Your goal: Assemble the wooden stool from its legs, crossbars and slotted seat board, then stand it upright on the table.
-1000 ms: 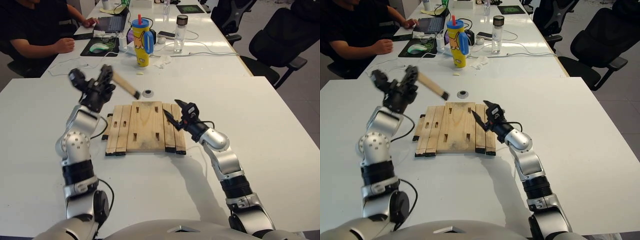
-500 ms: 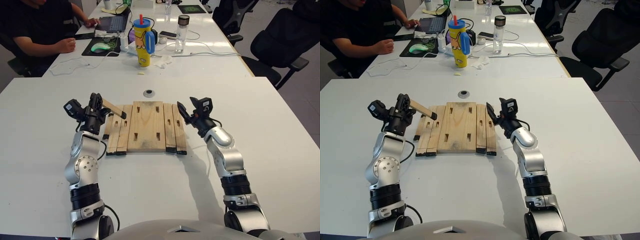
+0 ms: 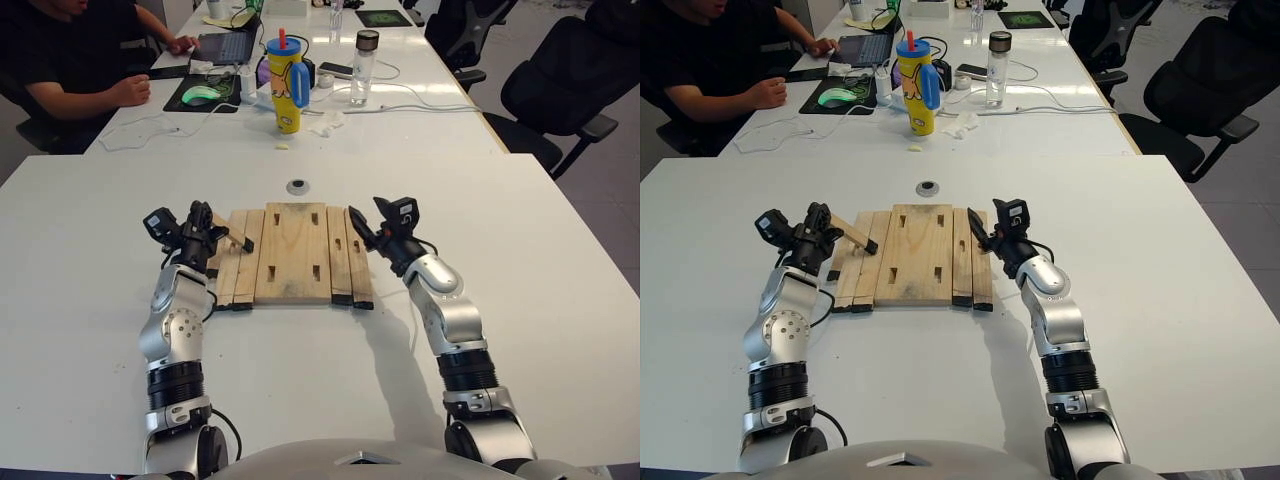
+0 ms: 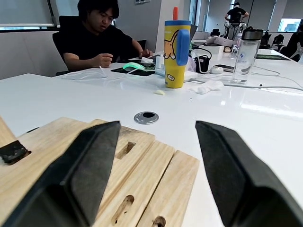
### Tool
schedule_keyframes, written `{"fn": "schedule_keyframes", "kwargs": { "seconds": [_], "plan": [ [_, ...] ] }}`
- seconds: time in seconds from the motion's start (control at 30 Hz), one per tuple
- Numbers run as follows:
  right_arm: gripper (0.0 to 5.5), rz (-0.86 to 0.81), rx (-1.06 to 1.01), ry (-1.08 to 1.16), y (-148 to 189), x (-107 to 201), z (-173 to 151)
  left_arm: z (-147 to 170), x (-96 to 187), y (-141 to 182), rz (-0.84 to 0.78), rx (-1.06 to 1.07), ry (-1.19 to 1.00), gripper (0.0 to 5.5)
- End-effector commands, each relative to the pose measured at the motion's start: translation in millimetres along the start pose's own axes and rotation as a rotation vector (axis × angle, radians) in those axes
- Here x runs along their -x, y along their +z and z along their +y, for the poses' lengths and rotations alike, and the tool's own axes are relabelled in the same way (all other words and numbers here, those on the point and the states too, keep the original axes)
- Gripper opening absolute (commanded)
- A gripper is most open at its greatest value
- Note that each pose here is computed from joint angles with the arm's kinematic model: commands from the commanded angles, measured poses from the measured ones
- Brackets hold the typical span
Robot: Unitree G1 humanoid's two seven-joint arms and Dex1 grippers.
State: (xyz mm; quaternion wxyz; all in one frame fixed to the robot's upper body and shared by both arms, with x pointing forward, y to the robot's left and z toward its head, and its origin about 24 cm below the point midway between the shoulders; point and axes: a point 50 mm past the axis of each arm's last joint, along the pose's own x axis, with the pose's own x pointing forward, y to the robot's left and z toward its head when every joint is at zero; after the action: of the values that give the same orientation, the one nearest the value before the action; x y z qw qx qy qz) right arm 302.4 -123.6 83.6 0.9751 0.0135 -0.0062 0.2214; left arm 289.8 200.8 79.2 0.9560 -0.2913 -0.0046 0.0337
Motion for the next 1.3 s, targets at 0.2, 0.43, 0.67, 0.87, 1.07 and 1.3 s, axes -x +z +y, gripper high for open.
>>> {"fn": "schedule_keyframes", "kwargs": {
  "seconds": [0.2, 0.43, 0.67, 0.87, 1.07, 1.3],
  "plan": [
    [2.95, -0.004, 0.002, -0.005, 3, -3, 3, 0, -1, -9, 0.065, -0.092, 0.033, 0.46],
    [2.95, 0.019, 0.055, -0.005, 1, -2, 6, 2, 1, -15, 0.092, -0.244, 0.095, 0.46],
    [2.95, 0.053, 0.089, 0.004, -5, 2, 13, -8, 4, -34, 0.182, -0.455, 0.054, 0.46],
    [2.95, 0.08, 0.102, -0.004, -8, 7, 16, -6, 14, -47, 0.248, -0.588, 0.055, 0.46],
    [2.95, 0.106, 0.139, 0.009, -12, 10, 21, 0, 25, -62, 0.29, -0.62, 0.051, 0.46],
    [2.95, 0.112, 0.16, 0.029, -11, 9, 24, 3, 27, -68, 0.295, -0.596, 0.028, 0.46]
  ]
}}
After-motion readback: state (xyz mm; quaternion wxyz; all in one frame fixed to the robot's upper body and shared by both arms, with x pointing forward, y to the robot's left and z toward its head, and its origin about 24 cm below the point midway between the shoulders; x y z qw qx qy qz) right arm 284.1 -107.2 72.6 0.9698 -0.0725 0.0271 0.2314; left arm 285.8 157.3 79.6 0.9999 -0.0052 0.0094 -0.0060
